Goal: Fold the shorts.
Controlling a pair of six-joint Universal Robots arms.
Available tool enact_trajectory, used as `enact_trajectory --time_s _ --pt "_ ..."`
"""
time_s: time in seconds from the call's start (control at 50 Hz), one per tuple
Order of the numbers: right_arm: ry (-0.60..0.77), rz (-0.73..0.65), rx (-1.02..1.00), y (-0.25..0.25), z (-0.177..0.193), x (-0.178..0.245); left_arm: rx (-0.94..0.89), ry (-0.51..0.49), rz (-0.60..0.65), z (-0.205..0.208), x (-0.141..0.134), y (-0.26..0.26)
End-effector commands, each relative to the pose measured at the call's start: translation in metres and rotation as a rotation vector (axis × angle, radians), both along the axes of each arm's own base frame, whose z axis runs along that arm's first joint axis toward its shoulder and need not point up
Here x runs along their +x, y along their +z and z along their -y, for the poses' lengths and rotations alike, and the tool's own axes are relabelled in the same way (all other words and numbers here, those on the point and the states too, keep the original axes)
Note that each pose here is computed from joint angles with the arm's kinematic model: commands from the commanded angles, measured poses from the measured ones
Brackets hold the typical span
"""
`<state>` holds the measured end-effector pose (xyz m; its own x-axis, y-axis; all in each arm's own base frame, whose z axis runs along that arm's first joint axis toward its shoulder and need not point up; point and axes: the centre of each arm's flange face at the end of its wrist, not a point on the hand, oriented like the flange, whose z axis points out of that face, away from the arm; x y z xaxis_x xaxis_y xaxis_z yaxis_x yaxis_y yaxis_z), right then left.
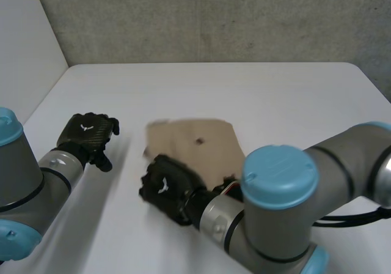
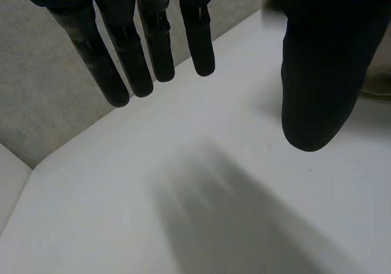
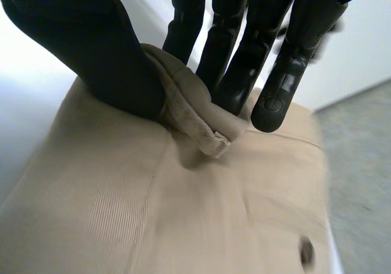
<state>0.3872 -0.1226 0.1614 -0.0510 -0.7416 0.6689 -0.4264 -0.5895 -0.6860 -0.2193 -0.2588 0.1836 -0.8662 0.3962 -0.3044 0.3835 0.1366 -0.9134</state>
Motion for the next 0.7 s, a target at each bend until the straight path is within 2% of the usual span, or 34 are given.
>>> enact_trajectory --time_s 0.02,0.06,0.14,0.22,0.32,0.48,0.56,0.7 --pt "-0.093 -0.001 -0.026 0.000 0.016 0.002 -0.018 -0.006 -0.007 0.001 -0.002 0.005" --pt "-0.138 0.025 -0.032 0.009 0.022 0.000 -0.028 -0.012 -0.010 0.001 -0.004 0.007" --pt "-0.228 0.169 0.019 0.052 0.034 -0.013 -0.083 -0.042 -0.030 0.001 -0.015 0.021" --pt "-0.319 0.318 0.221 0.072 0.043 -0.028 -0.121 -0.064 -0.080 0.001 -0.025 0.036" --pt "-0.415 0.424 0.366 0.084 0.058 -0.048 -0.117 -0.077 -0.205 -0.008 -0.043 0.050" --pt "-0.547 0.373 0.449 0.068 0.086 -0.077 -0.043 -0.100 -0.308 -0.035 -0.070 0.045" --pt "-0.586 0.308 0.507 0.046 0.092 -0.077 0.058 -0.116 -0.273 -0.054 -0.085 0.018" --pt "-0.626 0.199 0.599 0.006 0.102 -0.069 0.163 -0.019 -0.150 -0.065 -0.084 -0.028"
